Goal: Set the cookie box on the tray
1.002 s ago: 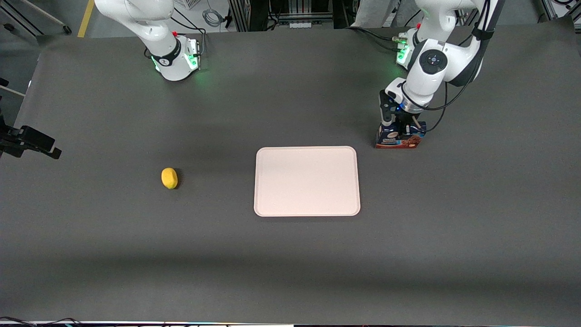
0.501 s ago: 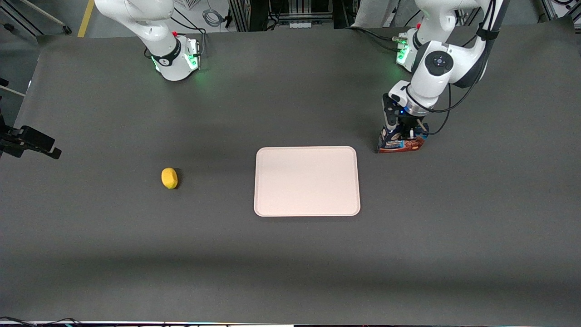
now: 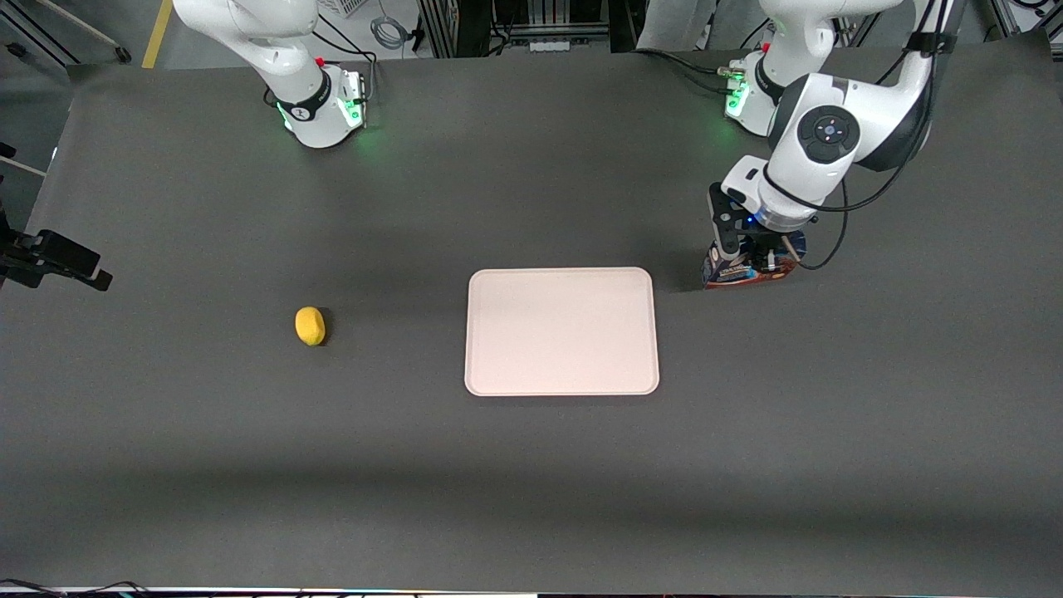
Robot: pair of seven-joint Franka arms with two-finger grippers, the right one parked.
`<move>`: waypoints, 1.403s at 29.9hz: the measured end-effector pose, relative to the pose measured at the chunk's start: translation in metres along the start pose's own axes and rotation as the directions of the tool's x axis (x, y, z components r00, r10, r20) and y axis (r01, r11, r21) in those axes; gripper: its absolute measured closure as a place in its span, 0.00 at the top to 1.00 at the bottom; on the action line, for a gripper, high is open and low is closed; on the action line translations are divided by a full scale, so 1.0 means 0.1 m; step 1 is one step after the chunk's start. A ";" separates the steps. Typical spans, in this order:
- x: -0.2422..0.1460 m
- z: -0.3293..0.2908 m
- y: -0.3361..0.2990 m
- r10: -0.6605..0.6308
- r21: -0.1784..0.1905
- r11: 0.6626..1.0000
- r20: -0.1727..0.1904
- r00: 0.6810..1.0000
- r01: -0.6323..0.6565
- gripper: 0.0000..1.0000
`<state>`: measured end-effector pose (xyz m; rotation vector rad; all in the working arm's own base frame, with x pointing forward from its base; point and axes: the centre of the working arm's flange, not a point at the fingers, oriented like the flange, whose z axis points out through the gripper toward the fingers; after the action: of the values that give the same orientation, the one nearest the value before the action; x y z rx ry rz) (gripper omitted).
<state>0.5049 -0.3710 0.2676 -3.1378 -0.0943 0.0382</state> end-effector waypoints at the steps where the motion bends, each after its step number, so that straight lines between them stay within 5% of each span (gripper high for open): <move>1: 0.00 0.02 0.00 0.003 0.002 1.000 -0.001 1.000 -0.003 0.19; 15: 0.12 0.10 -0.07 -0.012 0.009 1.000 -0.004 1.000 0.012 0.21; 32: 0.16 0.20 -0.08 0.020 0.017 1.000 -0.030 0.999 -0.019 0.99; 42: 0.25 0.09 -0.06 0.015 0.006 1.000 -0.051 0.999 -0.014 1.00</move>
<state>0.5288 -0.3635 0.2578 -3.1318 -0.0713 -0.0416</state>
